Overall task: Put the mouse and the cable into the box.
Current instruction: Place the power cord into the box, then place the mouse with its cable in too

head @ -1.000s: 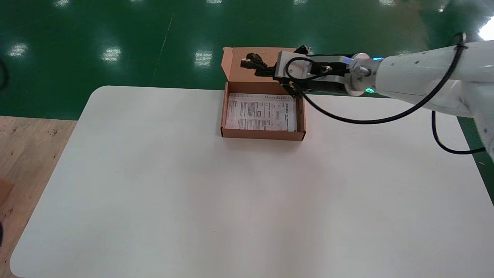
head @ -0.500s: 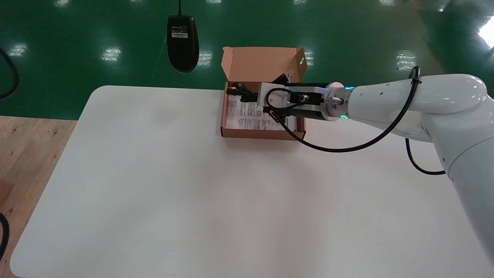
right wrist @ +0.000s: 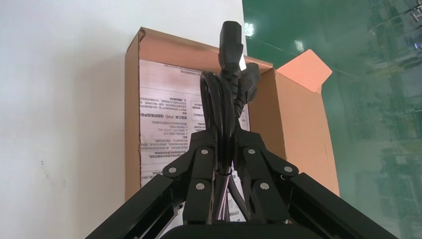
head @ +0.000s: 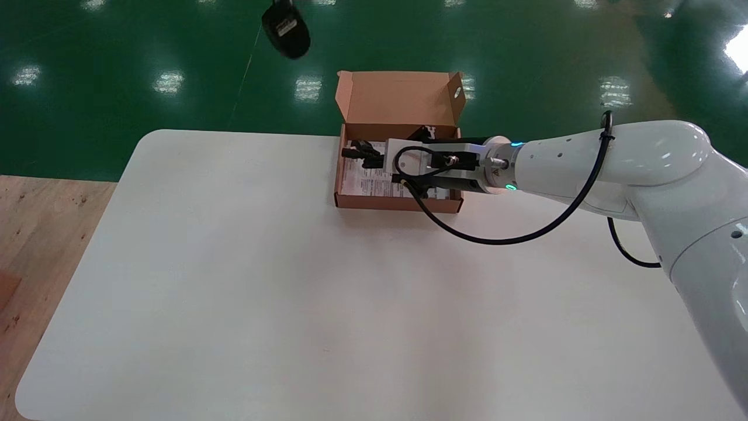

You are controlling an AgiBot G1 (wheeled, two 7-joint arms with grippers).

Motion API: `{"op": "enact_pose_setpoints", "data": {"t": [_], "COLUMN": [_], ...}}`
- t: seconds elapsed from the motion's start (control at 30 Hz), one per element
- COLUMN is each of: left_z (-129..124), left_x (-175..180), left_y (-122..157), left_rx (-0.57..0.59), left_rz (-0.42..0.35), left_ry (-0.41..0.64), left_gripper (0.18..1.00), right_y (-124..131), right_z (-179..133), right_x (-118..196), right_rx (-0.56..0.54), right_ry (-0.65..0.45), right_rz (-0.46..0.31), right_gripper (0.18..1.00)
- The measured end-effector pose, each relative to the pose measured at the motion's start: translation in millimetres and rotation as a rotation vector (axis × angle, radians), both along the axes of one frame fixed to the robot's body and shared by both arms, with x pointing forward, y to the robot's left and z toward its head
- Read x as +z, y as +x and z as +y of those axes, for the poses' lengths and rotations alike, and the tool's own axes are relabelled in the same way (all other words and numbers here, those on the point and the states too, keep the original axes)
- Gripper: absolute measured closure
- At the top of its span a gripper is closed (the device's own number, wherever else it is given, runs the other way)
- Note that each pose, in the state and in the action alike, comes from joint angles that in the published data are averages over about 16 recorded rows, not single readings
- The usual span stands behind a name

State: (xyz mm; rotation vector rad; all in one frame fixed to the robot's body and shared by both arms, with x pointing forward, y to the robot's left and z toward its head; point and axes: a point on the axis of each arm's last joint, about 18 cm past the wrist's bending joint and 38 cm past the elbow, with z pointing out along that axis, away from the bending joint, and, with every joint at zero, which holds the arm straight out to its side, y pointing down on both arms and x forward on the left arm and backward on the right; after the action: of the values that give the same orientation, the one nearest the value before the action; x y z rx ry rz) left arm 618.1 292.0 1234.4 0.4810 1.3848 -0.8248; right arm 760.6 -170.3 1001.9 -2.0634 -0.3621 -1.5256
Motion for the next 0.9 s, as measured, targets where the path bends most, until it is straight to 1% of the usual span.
{"op": "enact_pose_setpoints", "data": {"t": [0.13,0.27,0.4,0.5,0.67,0.8,0.9], "left_z": [-5,-16,-34,-52,-89,-117,-133], "left_x": [-7,-19,-34,-47,-72,-97,-119], "left_y": [3,9,18,26,44,62,76], "left_rx": [-0.005,-0.023,-0.057,-0.093,-0.152,-0.166,-0.161], "left_rz": [0.032,0.072,0.115,0.142,0.176,0.198,0.214], "left_ry": [0.012,0.025,0.036,0.040,0.032,0.016,0.000], "left_gripper": [0.962,0.962,0.962,0.962,0.962,0.962,0.962], "right_y": [1,1,4,5,1,-11,-25], "right_z": [2,2,-5,-18,-57,-105,-144], "right_x": [0,3,15,31,64,94,109], "right_rx": [-0.006,-0.016,-0.047,-0.081,-0.136,-0.178,-0.205], "right_ry": [0.000,0.008,0.045,0.084,0.153,0.199,0.206], "right_rz": [-0.001,-0.005,-0.020,-0.037,-0.065,-0.088,-0.104], "right_gripper": [0.933,0.911,0.874,0.834,0.755,0.669,0.609]}}
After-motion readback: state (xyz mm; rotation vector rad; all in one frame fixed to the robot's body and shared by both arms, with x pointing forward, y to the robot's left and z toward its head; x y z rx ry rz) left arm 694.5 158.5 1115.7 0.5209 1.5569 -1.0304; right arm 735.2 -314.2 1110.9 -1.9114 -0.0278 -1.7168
